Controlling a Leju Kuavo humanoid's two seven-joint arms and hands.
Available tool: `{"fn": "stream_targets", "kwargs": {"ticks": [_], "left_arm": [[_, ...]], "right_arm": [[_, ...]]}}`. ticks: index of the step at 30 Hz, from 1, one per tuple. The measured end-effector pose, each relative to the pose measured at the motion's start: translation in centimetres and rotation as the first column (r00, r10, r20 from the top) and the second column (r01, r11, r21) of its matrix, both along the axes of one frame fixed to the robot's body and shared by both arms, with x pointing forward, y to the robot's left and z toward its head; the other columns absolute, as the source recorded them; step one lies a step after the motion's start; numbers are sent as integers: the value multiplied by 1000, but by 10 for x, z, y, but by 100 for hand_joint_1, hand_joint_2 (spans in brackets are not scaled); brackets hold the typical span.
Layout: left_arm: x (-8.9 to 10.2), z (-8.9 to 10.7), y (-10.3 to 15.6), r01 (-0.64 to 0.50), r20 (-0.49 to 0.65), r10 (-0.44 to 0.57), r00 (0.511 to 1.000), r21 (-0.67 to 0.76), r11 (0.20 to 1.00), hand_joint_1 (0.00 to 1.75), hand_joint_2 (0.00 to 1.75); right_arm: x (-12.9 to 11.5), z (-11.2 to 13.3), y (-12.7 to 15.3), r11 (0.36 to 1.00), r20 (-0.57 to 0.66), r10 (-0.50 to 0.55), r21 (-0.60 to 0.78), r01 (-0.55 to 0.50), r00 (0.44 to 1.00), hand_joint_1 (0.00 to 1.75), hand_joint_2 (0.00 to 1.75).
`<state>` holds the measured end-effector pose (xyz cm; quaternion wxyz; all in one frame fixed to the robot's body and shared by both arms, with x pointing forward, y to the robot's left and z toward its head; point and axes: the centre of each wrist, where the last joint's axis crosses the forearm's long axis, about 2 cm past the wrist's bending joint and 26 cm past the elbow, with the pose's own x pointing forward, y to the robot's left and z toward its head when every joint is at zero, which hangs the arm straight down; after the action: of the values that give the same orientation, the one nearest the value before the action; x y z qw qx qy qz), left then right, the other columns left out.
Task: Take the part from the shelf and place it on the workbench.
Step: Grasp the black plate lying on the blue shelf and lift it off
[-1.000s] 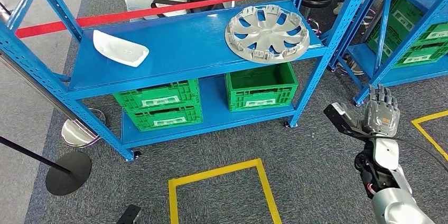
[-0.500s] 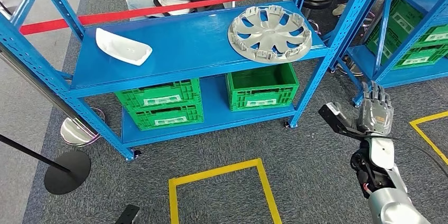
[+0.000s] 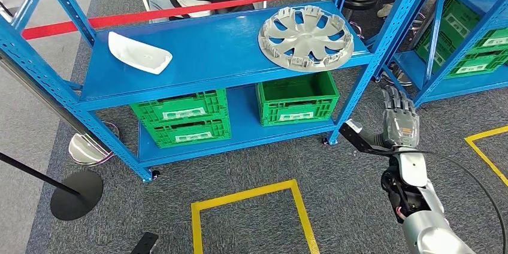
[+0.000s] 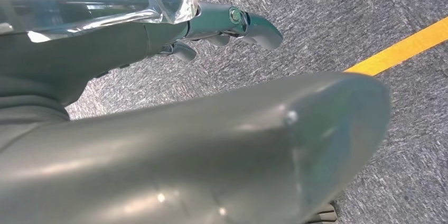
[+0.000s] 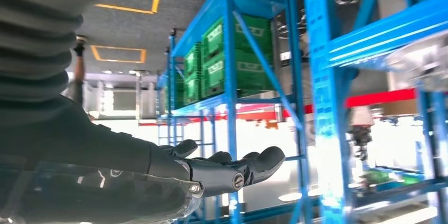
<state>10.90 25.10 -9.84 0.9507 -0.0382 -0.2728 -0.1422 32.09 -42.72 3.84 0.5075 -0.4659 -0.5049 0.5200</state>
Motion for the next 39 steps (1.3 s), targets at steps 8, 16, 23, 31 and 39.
{"fn": "stream_targets", "kwargs": {"ticks": [8, 16, 23, 31, 39], "left_arm": [[-1, 0, 0, 1, -4, -1, 1000, 1, 1000, 0, 0], [2, 0, 0, 22, -4, -22, 1000, 8, 1000, 0, 0], [1, 0, -2, 33, -11, -33, 999, 9, 999, 0, 0], [3, 1, 0, 33, -9, -33, 999, 14, 999, 0, 0], [0, 0, 0, 34, -14, -33, 999, 15, 999, 0, 0]], "right_arm": [[3, -4, 21, 998, -8, 55, 10, -55, 998, 0, 175], [-3, -11, 31, 999, 1, 52, 14, -52, 999, 0, 175], [-15, -21, 36, 999, -25, 38, 3, -38, 999, 0, 175], [-16, -22, 38, 999, -10, 38, 3, -38, 999, 0, 175], [-9, -17, 45, 999, 25, 50, 2, -50, 998, 0, 175]]}}
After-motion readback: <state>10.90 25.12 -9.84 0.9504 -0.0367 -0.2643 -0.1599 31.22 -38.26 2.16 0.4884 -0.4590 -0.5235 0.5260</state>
